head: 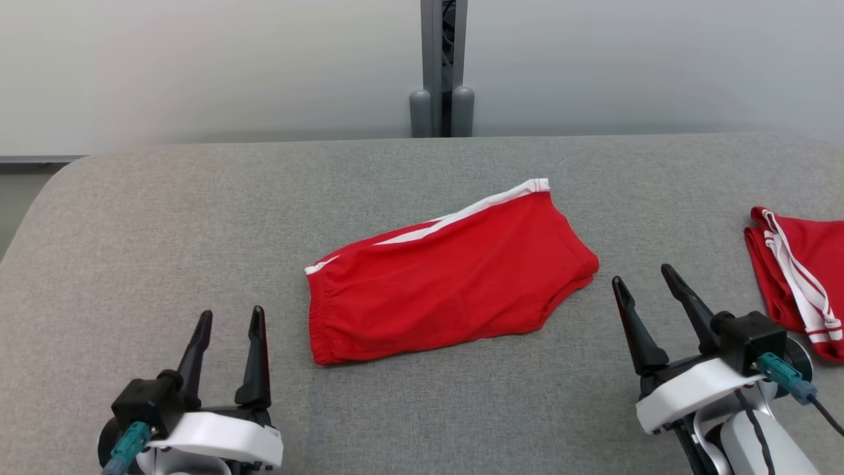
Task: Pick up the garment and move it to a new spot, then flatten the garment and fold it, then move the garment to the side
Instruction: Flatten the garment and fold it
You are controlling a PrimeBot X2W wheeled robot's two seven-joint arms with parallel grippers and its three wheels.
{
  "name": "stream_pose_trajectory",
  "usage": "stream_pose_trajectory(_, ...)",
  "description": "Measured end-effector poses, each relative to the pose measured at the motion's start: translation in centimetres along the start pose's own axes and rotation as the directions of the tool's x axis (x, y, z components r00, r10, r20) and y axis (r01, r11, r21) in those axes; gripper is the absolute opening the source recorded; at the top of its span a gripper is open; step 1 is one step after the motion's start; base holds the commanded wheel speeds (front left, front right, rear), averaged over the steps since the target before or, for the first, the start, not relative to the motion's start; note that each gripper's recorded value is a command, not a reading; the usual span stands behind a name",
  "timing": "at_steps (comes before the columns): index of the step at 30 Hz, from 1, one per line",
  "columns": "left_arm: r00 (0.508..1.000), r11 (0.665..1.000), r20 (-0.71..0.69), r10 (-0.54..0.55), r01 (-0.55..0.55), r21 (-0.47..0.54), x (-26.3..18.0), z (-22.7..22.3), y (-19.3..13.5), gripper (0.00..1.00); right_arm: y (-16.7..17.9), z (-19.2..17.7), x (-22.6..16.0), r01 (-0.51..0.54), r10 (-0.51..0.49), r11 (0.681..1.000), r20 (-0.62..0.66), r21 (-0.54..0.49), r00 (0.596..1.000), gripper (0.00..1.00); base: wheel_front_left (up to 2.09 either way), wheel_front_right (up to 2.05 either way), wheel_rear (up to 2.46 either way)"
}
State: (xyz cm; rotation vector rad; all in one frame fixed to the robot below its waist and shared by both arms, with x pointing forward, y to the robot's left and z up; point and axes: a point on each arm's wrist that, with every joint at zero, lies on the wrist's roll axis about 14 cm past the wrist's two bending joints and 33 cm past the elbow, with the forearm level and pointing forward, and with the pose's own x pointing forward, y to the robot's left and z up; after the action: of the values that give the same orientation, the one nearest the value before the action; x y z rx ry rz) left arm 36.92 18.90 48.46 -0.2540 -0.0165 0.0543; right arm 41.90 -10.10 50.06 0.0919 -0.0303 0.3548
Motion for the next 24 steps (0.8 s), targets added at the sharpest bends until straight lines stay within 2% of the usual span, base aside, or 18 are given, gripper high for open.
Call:
stream_pose_trajectory(5,1.000,1.000,-0.013,-0.007,0.007,-0.005,-0.3,-0.4,-0.3,1.00,0.6,-1.0,0.1,-0.007,0.008,1.000,-0.027,0.031,1.000,1.00,0.00,0.00,0.00)
stream_pose_trajectory(10,0.999,1.000,-0.031,-0.005,0.005,-0.005,-0.1,-1.0,-0.3,1.00,0.7,-3.7,0.8,0.056,-0.022,0.973,-0.152,0.224,0.988,1.00,0.00,0.00,0.00)
stream_pose_trajectory(12,0.999,1.000,-0.042,-0.007,0.007,-0.006,0.0,-1.4,-0.4,1.00,0.7,-4.5,1.4,0.082,-0.022,0.953,-0.204,0.292,0.979,1.00,0.00,0.00,0.00)
stream_pose_trajectory(17,0.998,1.000,-0.062,0.007,-0.008,-0.011,-0.1,-2.0,0.0,1.00,0.4,-7.0,2.5,0.176,-0.016,0.874,-0.335,0.453,0.942,1.00,0.00,0.00,0.00)
stream_pose_trajectory(24,0.992,0.998,-0.109,0.056,-0.056,0.003,-0.7,-3.4,1.2,1.00,0.7,-10.2,3.9,0.269,0.039,0.783,-0.476,0.561,0.879,1.00,0.00,0.00,0.00)
